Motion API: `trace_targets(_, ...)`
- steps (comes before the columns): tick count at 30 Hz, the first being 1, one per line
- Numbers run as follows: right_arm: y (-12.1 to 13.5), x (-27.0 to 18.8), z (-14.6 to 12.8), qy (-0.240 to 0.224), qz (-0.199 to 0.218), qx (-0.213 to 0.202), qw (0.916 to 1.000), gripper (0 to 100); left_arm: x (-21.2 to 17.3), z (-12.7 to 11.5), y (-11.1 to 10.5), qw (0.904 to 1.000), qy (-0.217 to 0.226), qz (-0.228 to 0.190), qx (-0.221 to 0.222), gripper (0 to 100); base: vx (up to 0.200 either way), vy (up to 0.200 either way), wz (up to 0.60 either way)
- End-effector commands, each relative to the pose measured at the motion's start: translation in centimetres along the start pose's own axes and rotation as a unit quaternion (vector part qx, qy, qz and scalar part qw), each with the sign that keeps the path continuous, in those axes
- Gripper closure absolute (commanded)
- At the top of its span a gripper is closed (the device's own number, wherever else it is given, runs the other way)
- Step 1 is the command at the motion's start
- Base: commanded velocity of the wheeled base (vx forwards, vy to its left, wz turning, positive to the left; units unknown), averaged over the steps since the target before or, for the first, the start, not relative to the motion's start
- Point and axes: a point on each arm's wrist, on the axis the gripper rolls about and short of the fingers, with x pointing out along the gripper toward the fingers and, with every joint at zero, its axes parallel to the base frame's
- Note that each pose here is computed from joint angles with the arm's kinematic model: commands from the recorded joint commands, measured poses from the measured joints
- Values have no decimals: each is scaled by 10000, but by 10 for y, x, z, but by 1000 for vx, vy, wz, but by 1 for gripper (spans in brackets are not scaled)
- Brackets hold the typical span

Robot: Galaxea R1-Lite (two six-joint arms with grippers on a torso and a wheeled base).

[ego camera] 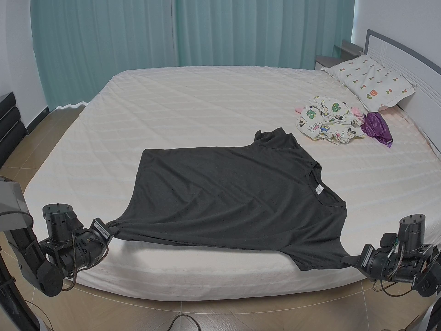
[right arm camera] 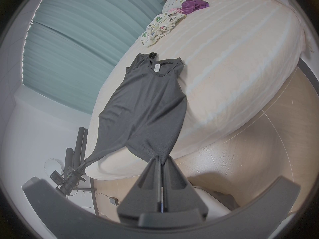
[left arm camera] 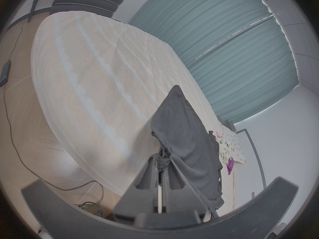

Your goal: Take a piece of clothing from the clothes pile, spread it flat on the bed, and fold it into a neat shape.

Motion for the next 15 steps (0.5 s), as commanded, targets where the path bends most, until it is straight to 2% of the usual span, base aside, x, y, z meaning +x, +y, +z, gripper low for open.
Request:
trace_targets(1, 8, -27, -2, -244, 304, -109, 9992, 100, -5, 1, -1, 10000, -42, -23, 15, 100, 0, 0, 0)
trace_targets(8, 13, -49, -7, -351, 531, -206, 9978, 100, -9, 0, 0, 10000, -4, -21, 40, 100, 0, 0, 0)
trace_targets(15, 16, -63, -6, -608, 728, -246, 9952, 100, -12, -3, 5, 9993, 51, 90, 371, 100, 0, 0, 0)
